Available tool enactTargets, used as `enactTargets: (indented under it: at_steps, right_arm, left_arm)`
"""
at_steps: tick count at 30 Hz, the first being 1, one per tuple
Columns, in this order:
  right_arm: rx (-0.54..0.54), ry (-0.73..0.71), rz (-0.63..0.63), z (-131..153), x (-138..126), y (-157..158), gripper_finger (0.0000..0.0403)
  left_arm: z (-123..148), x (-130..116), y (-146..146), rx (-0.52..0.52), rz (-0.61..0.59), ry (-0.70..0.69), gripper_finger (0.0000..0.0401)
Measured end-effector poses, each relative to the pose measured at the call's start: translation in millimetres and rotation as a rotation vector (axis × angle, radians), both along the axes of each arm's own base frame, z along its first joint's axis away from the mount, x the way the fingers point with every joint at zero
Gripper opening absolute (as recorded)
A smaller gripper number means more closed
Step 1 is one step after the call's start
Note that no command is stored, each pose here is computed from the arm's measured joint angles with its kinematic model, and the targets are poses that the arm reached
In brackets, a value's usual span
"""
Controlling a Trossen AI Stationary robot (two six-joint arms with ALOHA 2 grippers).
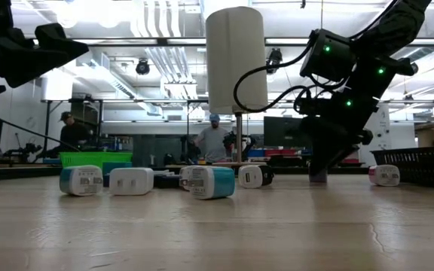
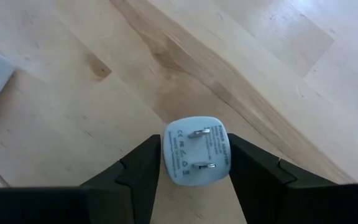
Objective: Pick & Place Office items
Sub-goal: Put the violet charger adapter into the black bin
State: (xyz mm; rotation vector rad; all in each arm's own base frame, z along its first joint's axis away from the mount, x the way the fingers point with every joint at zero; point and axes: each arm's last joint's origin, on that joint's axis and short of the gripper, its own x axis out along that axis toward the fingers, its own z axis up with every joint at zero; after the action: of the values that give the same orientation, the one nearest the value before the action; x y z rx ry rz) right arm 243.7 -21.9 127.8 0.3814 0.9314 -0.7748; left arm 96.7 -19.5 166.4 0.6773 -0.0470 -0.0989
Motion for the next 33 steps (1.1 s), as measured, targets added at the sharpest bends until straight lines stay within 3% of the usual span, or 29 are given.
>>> enactTargets:
  at_steps: [12, 20, 33]
  right_arm:
    - [0.001, 0.005, -0.004, 0.1, -0.7, -0.8, 0.0170]
    - [0.002, 0.002, -0.031, 0.0, -1.3, -4.7, 0.0132]
    - [0.006, 0.007, -0.029, 0.0, -1.6, -4.6, 0.0136]
  left_arm:
    - [0.0, 0.0, 0.0, 0.000, 0.000, 0.000, 0.0257]
    - [0.0, 0.0, 0.0, 0.000, 0.000, 0.000, 0.0257]
    - [0.0, 0.0, 0.0, 0.000, 0.000, 0.000, 0.0257]
